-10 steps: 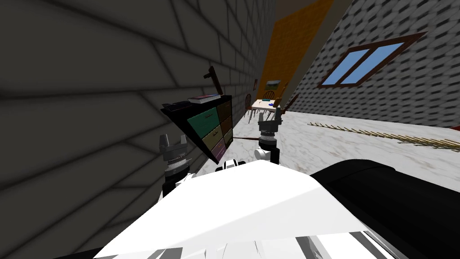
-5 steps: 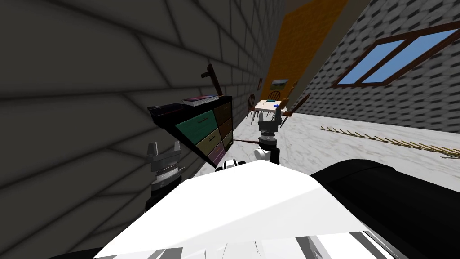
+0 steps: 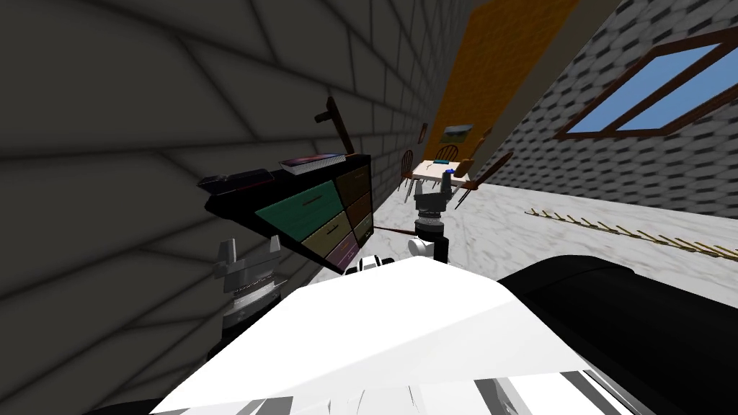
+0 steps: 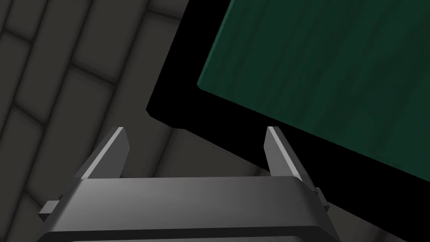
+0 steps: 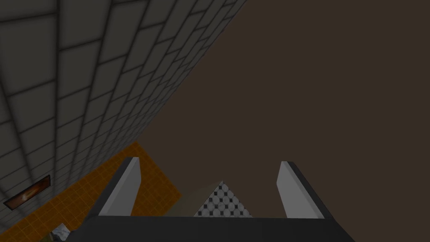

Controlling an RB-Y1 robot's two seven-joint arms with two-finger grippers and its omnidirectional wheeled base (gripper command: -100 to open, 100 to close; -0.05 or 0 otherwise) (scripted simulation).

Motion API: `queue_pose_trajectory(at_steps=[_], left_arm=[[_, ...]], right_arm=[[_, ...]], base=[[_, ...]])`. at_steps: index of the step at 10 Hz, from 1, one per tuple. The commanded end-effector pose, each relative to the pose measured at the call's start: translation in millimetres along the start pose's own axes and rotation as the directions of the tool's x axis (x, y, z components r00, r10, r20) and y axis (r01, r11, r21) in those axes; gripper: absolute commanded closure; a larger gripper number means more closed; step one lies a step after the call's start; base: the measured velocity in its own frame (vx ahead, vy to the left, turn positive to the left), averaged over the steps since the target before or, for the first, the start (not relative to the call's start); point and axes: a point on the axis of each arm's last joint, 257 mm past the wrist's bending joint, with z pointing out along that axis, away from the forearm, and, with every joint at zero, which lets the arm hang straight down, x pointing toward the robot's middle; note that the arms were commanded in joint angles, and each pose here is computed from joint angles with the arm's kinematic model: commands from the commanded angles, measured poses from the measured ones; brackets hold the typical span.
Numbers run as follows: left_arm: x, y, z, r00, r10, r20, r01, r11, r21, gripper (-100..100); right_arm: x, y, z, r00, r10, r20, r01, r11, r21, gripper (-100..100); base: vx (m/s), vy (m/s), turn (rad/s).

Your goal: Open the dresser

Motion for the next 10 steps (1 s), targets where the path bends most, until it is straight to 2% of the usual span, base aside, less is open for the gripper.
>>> queue_pose_trajectory(at_steps=[1,3,6,8,9,10], left_arm=[[-18.4,-6.2,-12.1,0.9993,-0.006,0.036,0.007,0.9997,-0.023,-100],[-37.9,-16.3,-23.7,0.9967,-0.018,0.079,0.021,0.9991,-0.037,-100],[-50.4,-19.5,-34.9,0.9938,-0.014,0.11,0.021,0.9977,-0.064,-100],[-68.0,-30.5,-46.2,0.9883,-0.016,0.151,0.028,0.9965,-0.079,-100],[-70.5,-29.8,-49.4,0.987,-0.015,0.16,0.029,0.9956,-0.089,-100],[-79.7,-35.3,-55.5,0.9828,-0.015,0.184,0.034,0.9947,-0.097,-100]], right_arm=[[0.0,0.0,0.0,1.0,0.0,0.0,0.0,1.0,0.0,0],[0.0,0.0,0.0,1.0,0.0,0.0,0.0,1.0,0.0,0],[0.0,0.0,0.0,1.0,0.0,0.0,0.0,1.0,0.0,0],[0.0,0.0,0.0,1.0,0.0,0.0,0.0,1.0,0.0,0],[0.0,0.0,0.0,1.0,0.0,0.0,0.0,1.0,0.0,0],[0.0,0.1,0.0,1.0,0.0,0.0,0.0,1.0,0.0,0]], base=[[0.112,-0.125,0.051],[0.137,-0.143,0.095],[0.114,-0.137,0.052],[0.152,-0.162,0.076],[0.128,-0.164,0.042],[0.097,-0.149,0.03]])
